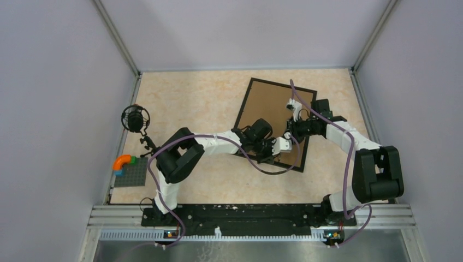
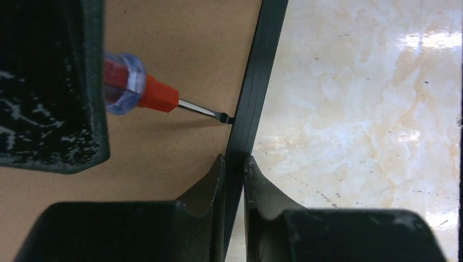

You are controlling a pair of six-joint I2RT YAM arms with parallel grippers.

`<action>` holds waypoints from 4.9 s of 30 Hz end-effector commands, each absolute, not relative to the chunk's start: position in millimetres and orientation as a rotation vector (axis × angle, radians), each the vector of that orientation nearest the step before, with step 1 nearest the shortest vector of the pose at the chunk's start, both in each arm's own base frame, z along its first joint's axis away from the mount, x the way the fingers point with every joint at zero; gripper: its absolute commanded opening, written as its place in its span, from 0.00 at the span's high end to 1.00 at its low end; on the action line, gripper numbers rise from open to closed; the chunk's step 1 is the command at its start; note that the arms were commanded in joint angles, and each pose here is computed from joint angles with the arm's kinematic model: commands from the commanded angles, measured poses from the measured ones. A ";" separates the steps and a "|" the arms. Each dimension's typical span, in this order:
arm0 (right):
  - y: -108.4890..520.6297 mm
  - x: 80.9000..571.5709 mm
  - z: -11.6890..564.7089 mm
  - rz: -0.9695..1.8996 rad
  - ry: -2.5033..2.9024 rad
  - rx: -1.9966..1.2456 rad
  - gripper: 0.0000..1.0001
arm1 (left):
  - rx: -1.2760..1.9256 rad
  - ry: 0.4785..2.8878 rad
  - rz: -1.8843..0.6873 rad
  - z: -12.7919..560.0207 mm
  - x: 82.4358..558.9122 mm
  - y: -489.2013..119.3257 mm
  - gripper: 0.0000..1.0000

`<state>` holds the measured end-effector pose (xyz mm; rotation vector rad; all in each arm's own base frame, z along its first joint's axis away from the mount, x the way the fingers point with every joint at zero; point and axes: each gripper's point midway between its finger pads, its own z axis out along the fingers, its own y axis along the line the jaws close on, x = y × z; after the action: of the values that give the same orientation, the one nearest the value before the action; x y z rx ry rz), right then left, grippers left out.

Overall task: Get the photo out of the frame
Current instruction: Release the photo frame item from the photo frame.

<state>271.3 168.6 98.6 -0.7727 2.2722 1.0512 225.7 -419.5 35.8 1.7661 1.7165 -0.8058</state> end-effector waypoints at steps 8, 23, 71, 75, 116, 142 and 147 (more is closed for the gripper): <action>190.5 242.0 114.7 1.222 2.352 -0.676 1.00 | 1.573 1.824 -0.510 20.3 319.0 -396.5 0.98; 201.1 221.0 126.1 1.326 2.393 -0.638 1.00 | 1.489 1.892 -0.519 14.9 337.6 -392.7 0.99; 164.8 319.7 119.0 1.032 2.247 -0.683 1.00 | 2.078 1.434 -0.654 18.6 267.3 -332.6 0.54; 162.6 318.8 109.7 1.013 2.250 -0.708 1.00 | 2.109 1.446 -0.614 12.4 279.2 -320.7 0.70; 169.0 342.1 99.1 0.975 2.319 -0.555 1.00 | 2.106 1.497 -0.550 -4.5 312.0 -295.1 0.90; 178.4 306.2 78.7 1.008 2.384 -0.644 1.00 | 2.077 1.547 -0.539 -8.1 318.4 -296.8 0.91; 182.7 291.5 79.0 1.016 2.395 -0.683 1.00 | 2.053 1.580 -0.517 -9.4 325.4 -297.8 0.92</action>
<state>320.2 181.8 91.0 -0.5992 2.3359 1.0364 297.5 -327.6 32.0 2.0384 1.3931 -0.7007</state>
